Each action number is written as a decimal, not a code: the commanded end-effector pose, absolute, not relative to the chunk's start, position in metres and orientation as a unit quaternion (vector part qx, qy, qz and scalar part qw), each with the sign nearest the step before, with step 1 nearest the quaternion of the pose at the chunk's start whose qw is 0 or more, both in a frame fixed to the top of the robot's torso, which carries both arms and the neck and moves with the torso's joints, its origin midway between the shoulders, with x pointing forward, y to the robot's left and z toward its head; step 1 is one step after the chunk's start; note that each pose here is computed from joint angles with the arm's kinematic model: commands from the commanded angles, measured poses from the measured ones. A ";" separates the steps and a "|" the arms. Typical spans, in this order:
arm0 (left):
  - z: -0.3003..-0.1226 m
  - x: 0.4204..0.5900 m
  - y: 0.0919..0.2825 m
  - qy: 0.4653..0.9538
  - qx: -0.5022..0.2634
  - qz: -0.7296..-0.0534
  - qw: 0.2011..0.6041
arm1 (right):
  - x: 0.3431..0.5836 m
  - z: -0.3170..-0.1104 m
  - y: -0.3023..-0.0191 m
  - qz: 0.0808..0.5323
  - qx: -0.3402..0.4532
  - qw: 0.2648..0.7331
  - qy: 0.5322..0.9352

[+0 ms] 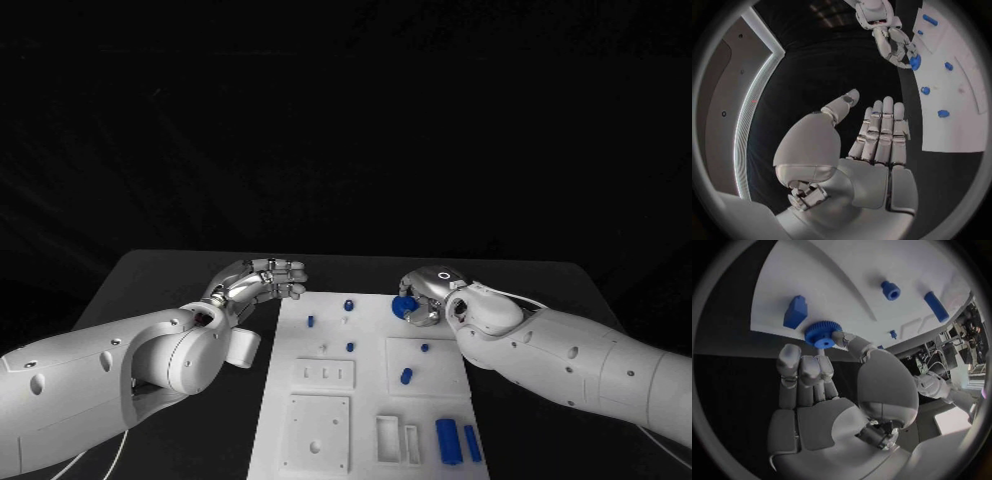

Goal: Assemble the parts on the task board

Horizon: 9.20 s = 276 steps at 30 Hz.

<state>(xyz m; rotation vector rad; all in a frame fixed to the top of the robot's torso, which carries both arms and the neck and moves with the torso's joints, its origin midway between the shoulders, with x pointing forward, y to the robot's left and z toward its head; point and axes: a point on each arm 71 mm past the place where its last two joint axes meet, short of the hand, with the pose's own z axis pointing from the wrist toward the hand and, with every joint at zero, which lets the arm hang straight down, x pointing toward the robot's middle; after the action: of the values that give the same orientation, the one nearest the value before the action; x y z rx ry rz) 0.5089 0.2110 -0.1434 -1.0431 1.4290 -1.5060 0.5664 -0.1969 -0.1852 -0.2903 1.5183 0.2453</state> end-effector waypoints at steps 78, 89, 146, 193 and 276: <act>-0.142 0.510 0.204 0.563 -0.407 -0.598 0.400 | 0.534 -0.188 -0.072 0.137 -0.277 0.745 0.590; -0.142 0.509 0.204 0.564 -0.407 -0.598 0.399 | 0.535 -0.193 -0.072 0.144 -0.272 0.741 0.597; -0.142 0.511 0.206 0.562 -0.412 -0.597 0.398 | 0.548 -0.203 -0.097 0.186 -0.177 0.691 0.676; -0.147 0.517 0.217 0.562 -0.415 -0.594 0.398 | 0.559 -0.165 -0.281 0.319 0.025 0.655 0.685; -0.153 0.518 0.216 0.572 -0.416 -0.591 0.387 | 0.567 -0.229 -0.255 0.292 0.052 0.641 0.708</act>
<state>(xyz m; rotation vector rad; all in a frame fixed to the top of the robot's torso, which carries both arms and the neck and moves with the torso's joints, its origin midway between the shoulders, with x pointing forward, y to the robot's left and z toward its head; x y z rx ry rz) 0.5184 0.2181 -0.1536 -1.0678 1.4501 -1.4844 0.5674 -0.2572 -0.2285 0.1257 1.6123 0.6619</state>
